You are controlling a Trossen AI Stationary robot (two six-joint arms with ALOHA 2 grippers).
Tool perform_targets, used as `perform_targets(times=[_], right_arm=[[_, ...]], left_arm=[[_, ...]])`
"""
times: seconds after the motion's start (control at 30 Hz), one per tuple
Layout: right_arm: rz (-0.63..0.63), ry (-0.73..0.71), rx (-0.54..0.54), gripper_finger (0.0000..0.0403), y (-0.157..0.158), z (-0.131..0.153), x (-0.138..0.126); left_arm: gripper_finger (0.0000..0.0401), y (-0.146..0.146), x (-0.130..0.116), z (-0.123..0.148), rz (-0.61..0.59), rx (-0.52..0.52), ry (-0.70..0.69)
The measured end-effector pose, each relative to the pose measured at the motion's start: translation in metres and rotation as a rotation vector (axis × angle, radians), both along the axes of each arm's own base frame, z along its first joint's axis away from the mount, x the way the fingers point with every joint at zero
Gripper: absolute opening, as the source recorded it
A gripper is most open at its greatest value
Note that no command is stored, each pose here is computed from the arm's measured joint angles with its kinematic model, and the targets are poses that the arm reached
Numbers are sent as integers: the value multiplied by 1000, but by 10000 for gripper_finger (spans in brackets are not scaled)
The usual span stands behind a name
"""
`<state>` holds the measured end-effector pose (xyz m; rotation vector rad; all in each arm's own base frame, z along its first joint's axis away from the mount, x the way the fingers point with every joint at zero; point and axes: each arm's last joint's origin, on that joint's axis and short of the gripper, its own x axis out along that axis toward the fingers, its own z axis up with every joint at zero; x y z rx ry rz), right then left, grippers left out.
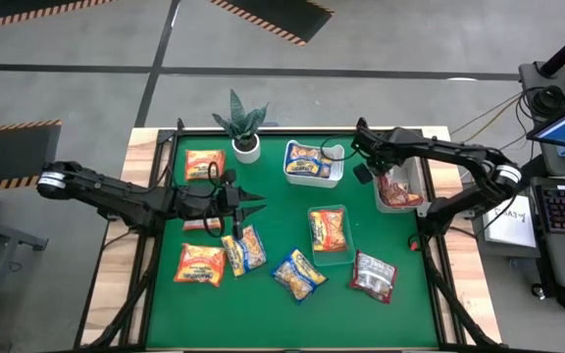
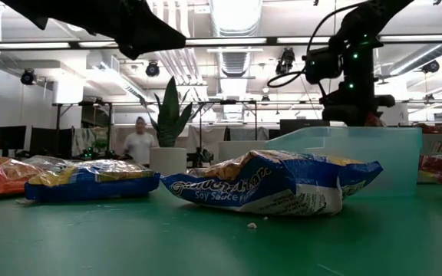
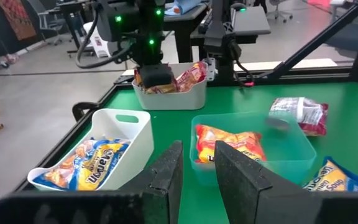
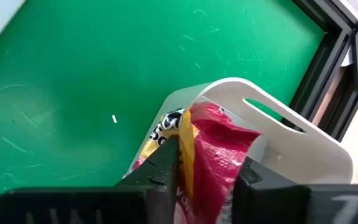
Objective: Sort Maruchan noodles
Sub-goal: Put the red noodle pack into the gray bin
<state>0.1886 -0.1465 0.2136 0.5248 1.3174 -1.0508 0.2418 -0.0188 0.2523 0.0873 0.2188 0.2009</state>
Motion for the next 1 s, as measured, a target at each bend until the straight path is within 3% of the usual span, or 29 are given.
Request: perform_targets(times=[0.37,1.0], right_arm=[[-7,-39,-27,122,0,12,0],[14,-168,-124,123,2,71,-2]], left_arm=[[75,-1,0,0,14,-83,-18],[75,-4,0,0,8,-114,-23]])
